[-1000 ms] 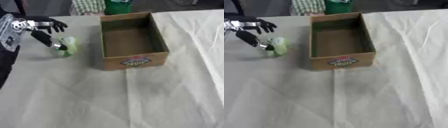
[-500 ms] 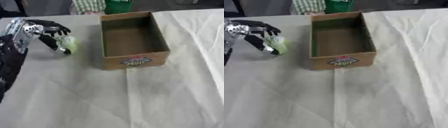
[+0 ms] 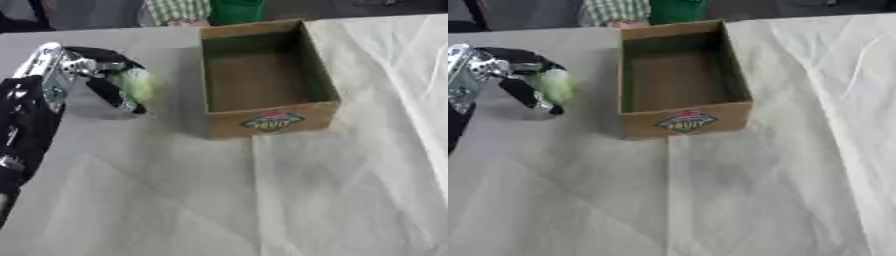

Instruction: Pick up objects on the table and place them in the box.

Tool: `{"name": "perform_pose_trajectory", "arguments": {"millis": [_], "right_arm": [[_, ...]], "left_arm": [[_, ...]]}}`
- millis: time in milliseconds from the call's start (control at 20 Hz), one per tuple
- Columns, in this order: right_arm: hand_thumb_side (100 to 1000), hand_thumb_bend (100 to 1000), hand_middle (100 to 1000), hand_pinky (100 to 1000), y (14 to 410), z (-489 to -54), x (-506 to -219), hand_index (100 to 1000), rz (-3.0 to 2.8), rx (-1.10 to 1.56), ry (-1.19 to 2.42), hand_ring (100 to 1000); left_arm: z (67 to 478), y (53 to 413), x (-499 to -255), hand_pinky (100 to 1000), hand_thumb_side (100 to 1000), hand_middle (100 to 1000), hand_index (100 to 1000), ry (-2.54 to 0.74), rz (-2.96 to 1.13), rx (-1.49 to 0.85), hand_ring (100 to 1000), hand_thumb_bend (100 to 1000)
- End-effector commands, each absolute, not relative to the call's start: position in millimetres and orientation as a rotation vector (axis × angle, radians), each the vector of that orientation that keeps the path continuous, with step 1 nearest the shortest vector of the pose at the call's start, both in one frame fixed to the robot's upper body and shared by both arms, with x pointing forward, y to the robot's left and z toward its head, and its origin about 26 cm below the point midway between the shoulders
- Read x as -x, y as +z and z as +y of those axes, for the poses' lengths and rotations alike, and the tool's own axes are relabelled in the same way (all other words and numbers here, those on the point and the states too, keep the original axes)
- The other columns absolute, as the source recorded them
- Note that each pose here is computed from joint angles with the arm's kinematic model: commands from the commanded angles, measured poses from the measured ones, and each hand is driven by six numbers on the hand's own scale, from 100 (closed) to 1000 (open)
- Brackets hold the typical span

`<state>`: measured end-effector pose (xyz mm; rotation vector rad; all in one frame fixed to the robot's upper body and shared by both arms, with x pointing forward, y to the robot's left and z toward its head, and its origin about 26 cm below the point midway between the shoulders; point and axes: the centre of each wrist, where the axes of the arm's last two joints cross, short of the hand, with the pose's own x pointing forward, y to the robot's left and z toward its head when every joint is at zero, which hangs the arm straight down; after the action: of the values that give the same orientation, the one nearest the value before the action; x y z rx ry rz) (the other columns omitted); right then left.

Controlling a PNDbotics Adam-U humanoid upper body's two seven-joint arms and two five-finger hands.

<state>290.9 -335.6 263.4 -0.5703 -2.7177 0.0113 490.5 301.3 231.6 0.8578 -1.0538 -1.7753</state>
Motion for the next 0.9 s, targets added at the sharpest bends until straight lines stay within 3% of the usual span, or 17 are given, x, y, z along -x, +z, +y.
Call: {"name": "perform_pose_trajectory", "arguments": {"millis": [50,200,250,400,500,900], "right_arm": [[552,100,741,836,272.6,-336.5,-287.6,876,-2.749,0.573,0.023,720],[552,100,739,836,272.1,-336.4,-287.6,875,-2.747,0.573,0.020,718],[552,100,738,836,272.0,-336.4,-287.6,875,-2.748,0.573,0.019,717],[551,100,738,836,271.8,-336.6,-287.6,876,-2.748,0.572,0.015,716],[551,100,738,837,271.5,-336.8,-287.5,876,-2.747,0.574,0.012,716],[550,100,737,836,270.3,-337.8,-287.1,876,-2.744,0.578,0.002,715]], "left_arm": [[304.3,247.1,-490.5,653,643,703,945,-1.746,-1.103,-0.926,794,359],[303.4,247.8,-490.3,608,569,663,894,-1.724,-1.145,-0.968,756,129],[303.1,247.9,-490.2,597,538,656,887,-1.719,-1.156,-0.986,748,100],[302.7,246.9,-490.1,555,373,617,854,-1.712,-1.179,-1.040,707,100],[303.5,246.0,-489.9,535,334,604,839,-1.708,-1.199,-1.070,686,100],[298.8,272.5,-481.2,503,339,580,815,-1.654,-1.316,-1.248,642,100]]}}
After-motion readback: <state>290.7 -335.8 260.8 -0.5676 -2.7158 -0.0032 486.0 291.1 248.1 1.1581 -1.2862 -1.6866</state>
